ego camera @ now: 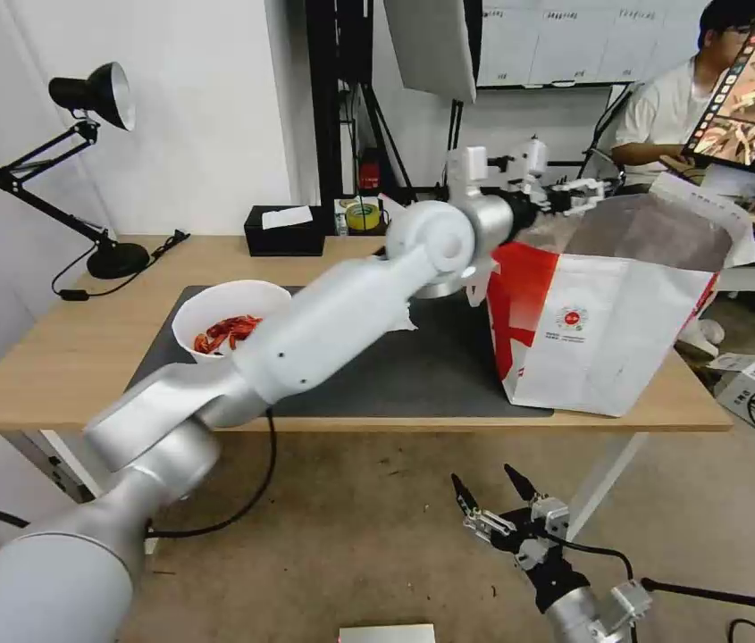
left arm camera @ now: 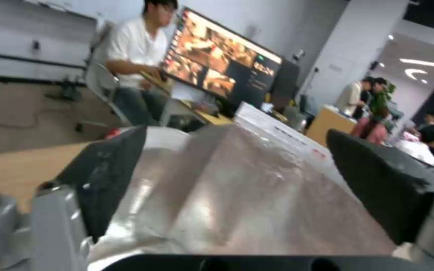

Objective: Pick up the trash from the table and place it into the takeout bag.

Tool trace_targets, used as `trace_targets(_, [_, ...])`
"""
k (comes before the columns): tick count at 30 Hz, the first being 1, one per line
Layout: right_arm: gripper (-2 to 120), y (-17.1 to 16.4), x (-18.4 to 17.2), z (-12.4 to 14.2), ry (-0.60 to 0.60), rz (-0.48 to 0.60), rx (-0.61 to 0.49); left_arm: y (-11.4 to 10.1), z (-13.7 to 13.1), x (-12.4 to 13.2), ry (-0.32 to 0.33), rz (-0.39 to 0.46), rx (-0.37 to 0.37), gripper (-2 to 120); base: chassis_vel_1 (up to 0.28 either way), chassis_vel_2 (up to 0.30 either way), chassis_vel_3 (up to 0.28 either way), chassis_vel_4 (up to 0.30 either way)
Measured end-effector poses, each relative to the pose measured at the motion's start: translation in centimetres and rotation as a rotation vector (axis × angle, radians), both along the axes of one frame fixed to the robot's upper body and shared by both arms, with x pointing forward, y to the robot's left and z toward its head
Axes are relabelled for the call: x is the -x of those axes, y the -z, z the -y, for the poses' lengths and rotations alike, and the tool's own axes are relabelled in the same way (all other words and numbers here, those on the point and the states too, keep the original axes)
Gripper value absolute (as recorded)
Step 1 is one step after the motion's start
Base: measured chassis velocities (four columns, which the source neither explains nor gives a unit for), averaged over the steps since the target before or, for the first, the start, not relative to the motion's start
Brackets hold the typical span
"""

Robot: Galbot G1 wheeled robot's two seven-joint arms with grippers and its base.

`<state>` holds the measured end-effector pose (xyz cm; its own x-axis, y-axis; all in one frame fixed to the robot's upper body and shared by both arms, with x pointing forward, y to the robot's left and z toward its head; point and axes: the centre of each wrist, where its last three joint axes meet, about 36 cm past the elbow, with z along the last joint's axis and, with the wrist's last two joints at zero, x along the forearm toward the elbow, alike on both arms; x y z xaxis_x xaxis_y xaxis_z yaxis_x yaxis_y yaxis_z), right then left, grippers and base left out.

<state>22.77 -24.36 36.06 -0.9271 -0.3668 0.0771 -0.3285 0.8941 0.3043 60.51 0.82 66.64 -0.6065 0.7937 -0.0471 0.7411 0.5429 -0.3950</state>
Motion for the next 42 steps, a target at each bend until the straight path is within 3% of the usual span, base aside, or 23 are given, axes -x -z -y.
trace_targets(3, [100,-0.1,-0.2,0.0,-0.001,0.003,-0.003,0.6,-3.1,0.7,-0.033,0.027,-0.003,100,0.0,0.0,0.0,0.0])
trace_targets(7, [100,-0.1,-0.3,0.0,-0.001,0.004,-0.004,1.4,-4.7,1.3,-0.047,0.032,-0.011,100,0.0,0.0,0.0,0.0])
trace_targets(14, [100,-0.5,-0.6,0.0,-0.001,0.017,-0.006,4.8,-9.8,4.5,-0.098,0.06,-0.042,100,0.0,0.0,0.0,0.0])
trace_targets(17, [100,-0.7,-1.0,0.1,0.001,0.029,0.001,6.8,-13.5,6.4,-0.146,0.123,-0.063,100,0.0,0.0,0.0,0.0])
trace_targets(19, [100,-0.8,-1.1,0.1,0.0,0.031,0.003,7.3,-14.1,6.8,-0.154,0.139,-0.066,100,0.0,0.0,0.0,0.0])
trace_targets(20, [100,-0.8,-1.3,0.1,0.0,0.036,0.005,8.9,-16.0,7.6,-0.174,0.188,-0.083,100,0.0,0.0,0.0,0.0])
trace_targets(22, [100,-0.8,-1.4,0.1,-0.002,0.039,0.006,9.7,-16.9,8.0,-0.181,0.218,-0.096,100,0.0,0.0,0.0,0.0])
trace_targets(24, [100,-0.8,-1.6,0.0,-0.007,0.045,0.005,11.9,-19.1,9.3,-0.202,0.287,-0.135,100,0.0,0.0,0.0,0.0])
trace_targets(28, [100,-0.8,-1.9,-0.2,-0.014,0.05,0.003,14.4,-21.8,10.6,-0.236,0.336,-0.182,100,0.0,0.0,0.0,0.0])
trace_targets(31, [100,-0.8,-2.1,-0.5,-0.03,0.056,0.003,16.4,-25.9,12.3,-0.306,0.39,-0.217,100,0.0,0.0,0.0,0.0])
trace_targets(35, [100,-0.8,-2.1,-0.4,-0.031,0.065,0.009,17.5,-27.5,13.5,-0.339,0.397,-0.235,100,0.0,0.0,0.0,0.0])
trace_targets(42, [100,-0.5,-1.9,-0.4,-0.029,0.084,0.023,21.0,-30.3,18.3,-0.419,0.395,-0.286,100,0.0,0.0,0.0,0.0])
